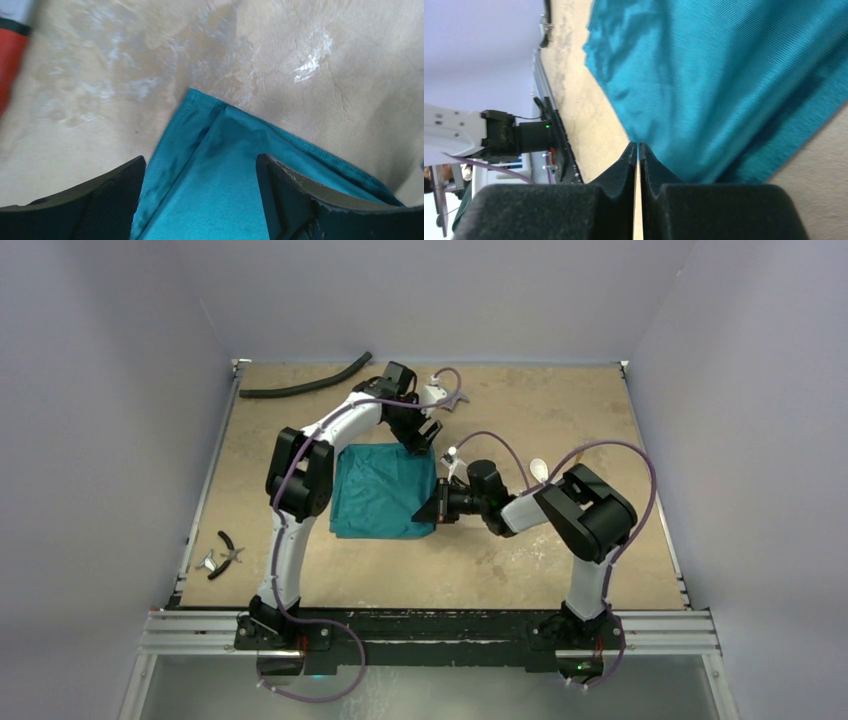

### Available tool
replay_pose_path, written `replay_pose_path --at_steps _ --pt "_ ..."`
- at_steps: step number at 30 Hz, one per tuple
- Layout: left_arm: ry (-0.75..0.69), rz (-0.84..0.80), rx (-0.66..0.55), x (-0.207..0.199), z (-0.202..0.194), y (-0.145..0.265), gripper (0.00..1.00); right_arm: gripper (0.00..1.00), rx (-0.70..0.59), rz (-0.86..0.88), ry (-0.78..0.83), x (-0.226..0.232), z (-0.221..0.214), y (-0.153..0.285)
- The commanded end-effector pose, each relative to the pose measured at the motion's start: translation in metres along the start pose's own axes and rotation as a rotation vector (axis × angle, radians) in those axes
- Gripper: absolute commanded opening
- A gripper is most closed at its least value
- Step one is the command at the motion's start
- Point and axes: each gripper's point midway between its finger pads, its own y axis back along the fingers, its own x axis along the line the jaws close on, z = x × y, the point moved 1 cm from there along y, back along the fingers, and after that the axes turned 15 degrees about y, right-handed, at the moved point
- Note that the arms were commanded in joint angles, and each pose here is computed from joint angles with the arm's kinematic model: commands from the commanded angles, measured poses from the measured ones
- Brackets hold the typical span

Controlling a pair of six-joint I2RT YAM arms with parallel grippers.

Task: Fold the napkin into a case and place the utensils inside
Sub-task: Smooth out the lower triangle-folded napkin at the center of the board.

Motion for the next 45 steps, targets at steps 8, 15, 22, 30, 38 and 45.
replay_pose_path --at_steps 8,15,22,30,38,45 --pt "0.149 0.113 -0.203 0.050 0.054 0.143 0.95 0.08 -0.089 0.073 0.195 0.063 0.090 0.009" --pt "0.217 0.416 -0.170 0.094 0.032 0.187 0.98 0.07 -0.112 -0.021 0.257 0.056 0.123 -0.001" --pt "0.280 0.497 -0.212 0.114 0.004 0.192 0.95 0.05 -0.166 -0.119 0.295 0.038 0.157 0.005" --pt "0.307 0.481 -0.112 0.123 -0.043 0.154 0.89 0.00 -0.157 -0.117 0.240 -0.008 0.180 -0.018" --pt "0.334 0.551 -0.048 0.153 -0.065 0.118 0.85 0.00 -0.148 -0.136 0.182 -0.054 0.184 -0.034" --pt "0.328 0.599 -0.036 0.166 -0.071 0.108 0.84 0.00 -0.121 -0.143 0.151 -0.080 0.171 -0.049"
